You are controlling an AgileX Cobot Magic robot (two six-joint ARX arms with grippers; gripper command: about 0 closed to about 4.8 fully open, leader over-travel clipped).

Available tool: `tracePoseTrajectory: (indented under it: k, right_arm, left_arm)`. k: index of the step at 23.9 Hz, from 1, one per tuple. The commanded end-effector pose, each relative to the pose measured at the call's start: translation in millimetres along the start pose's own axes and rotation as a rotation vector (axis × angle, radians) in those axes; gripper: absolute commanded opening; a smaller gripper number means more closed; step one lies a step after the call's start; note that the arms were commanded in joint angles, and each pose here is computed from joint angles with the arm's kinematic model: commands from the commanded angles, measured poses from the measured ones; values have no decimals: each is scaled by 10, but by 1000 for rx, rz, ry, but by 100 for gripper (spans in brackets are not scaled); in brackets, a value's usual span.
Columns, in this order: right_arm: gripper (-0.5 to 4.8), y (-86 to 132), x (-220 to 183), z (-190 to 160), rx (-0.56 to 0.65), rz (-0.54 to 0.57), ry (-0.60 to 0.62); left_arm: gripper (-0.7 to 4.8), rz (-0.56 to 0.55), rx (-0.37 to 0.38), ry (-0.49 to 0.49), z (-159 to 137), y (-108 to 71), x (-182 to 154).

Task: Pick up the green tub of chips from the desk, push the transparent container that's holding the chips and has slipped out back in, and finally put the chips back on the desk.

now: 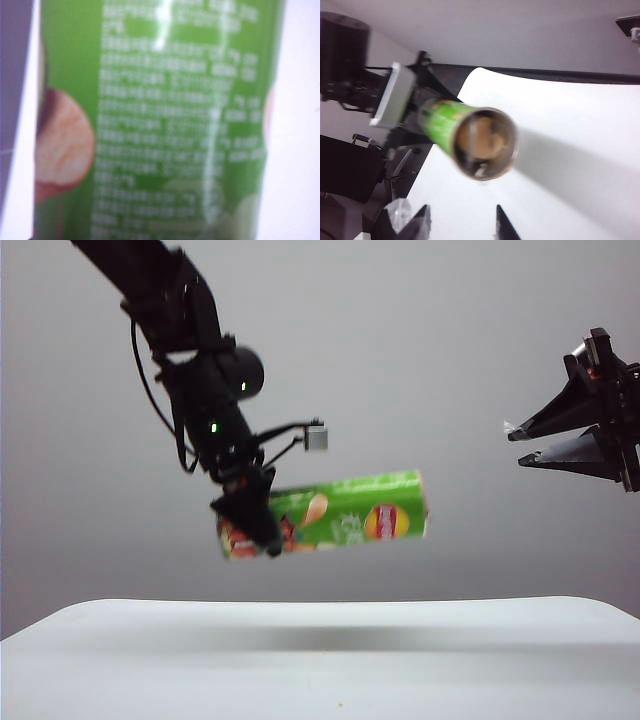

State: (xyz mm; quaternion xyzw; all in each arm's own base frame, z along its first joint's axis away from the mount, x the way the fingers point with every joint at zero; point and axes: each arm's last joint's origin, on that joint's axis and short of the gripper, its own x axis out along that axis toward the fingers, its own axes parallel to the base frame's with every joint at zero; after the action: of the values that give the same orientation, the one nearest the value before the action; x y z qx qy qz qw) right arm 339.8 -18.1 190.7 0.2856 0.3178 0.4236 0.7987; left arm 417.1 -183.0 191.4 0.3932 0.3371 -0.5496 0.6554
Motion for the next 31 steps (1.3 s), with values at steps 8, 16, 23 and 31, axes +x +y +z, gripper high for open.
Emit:
tracePoseTrajectory:
  k: [8,16,23,31]
  right_arm:
    - [162,14,-3,4,-8,12,4]
    - [162,13,-3,1,-21,11,5]
    - [163,14,-3,-4,-23,20,8]
    - [171,24,-2,-11,-17,55,18]
  left_arm:
    - [305,-70,-24,185,-386,13,735]
    - [384,-84,-33,177,-422,16,832]
    - [479,-77,-83,178,-397,14,792]
    - [479,15,-137,185,-187,27,290]
